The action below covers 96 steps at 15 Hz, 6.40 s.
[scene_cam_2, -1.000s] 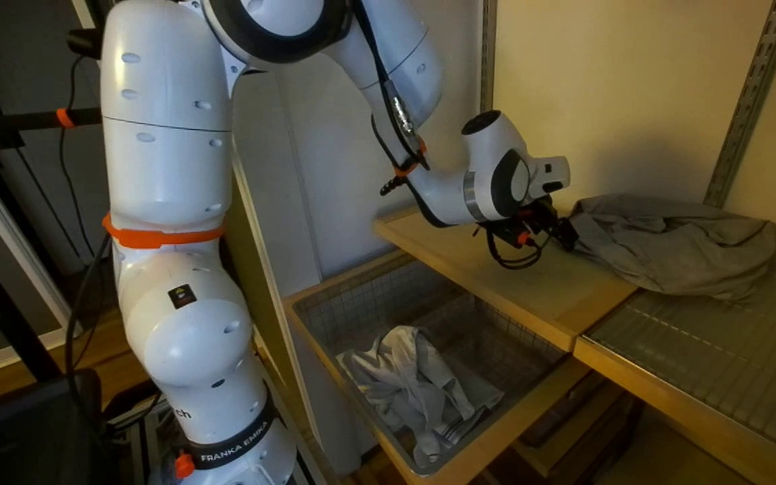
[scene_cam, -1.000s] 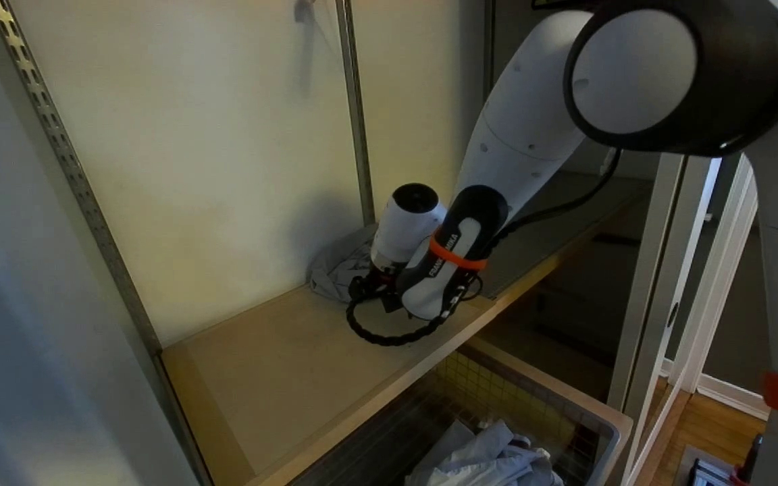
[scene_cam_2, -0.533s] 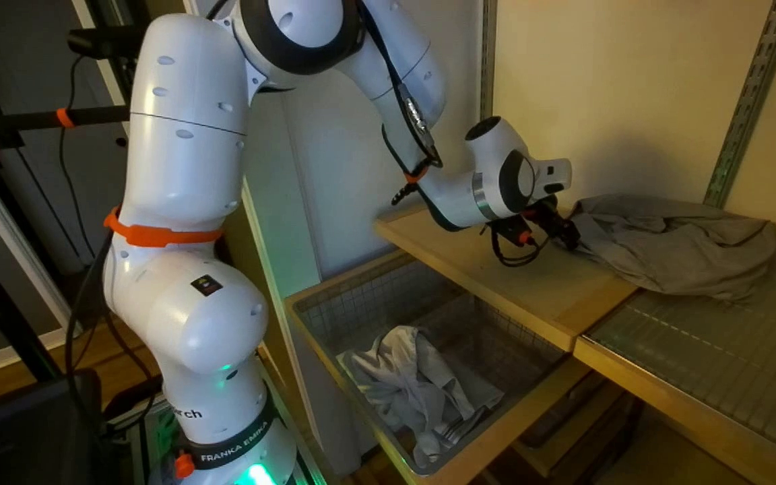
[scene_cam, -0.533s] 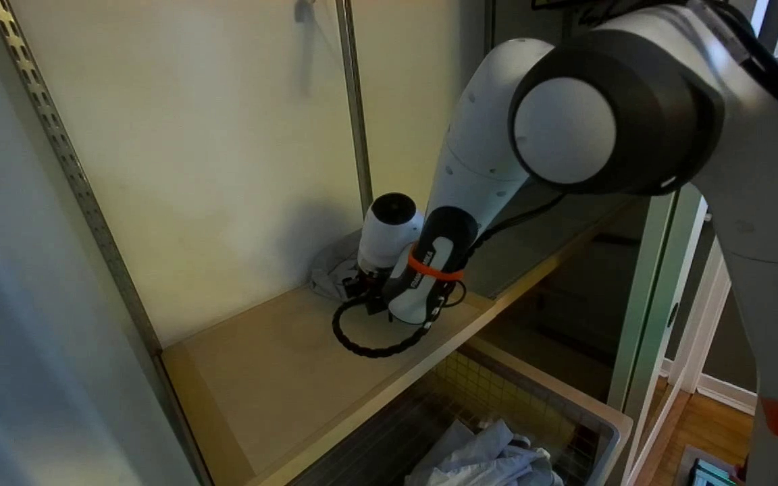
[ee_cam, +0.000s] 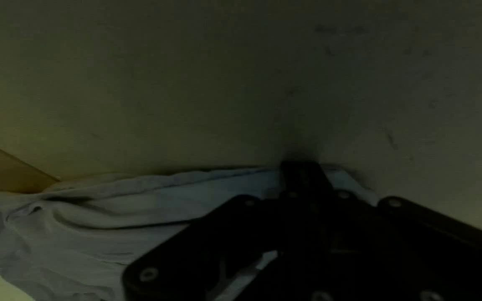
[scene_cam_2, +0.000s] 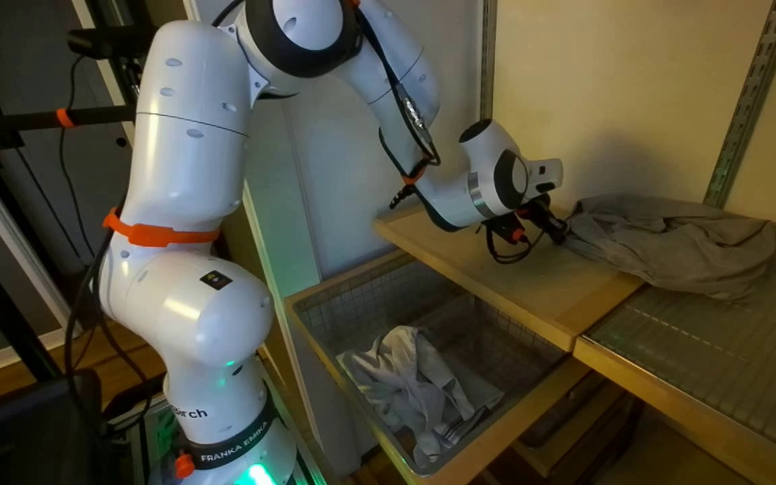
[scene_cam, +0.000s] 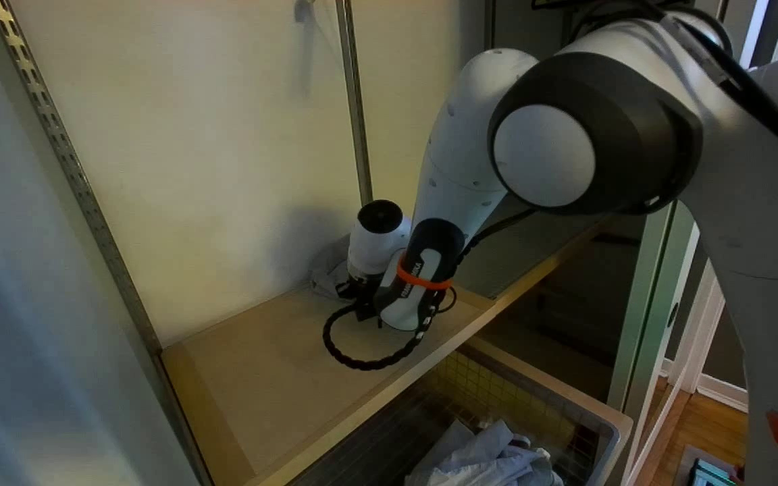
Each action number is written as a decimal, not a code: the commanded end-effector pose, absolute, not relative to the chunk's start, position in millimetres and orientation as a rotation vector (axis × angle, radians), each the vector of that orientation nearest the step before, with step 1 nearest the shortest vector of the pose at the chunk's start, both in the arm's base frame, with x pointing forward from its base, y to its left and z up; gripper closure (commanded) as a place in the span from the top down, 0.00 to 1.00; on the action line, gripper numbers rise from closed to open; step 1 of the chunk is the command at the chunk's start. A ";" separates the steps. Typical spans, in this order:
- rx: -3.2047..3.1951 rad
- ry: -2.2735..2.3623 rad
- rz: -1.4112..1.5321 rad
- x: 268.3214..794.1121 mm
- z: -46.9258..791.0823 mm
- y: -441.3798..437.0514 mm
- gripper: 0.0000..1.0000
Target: Fold the grey cloth and put it in the open drawer.
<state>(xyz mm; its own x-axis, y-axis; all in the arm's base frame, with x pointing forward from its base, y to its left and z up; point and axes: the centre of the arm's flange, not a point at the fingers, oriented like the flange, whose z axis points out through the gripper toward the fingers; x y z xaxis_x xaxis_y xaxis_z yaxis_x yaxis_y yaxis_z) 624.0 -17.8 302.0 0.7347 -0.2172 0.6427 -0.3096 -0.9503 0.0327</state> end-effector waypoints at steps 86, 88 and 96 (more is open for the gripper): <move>2.876 0.156 1.106 575.6 278.3 8.9 0.73; 2.882 0.149 1.093 574.6 283.2 10.3 0.59; 2.984 0.065 0.724 564.4 339.7 -7.6 0.00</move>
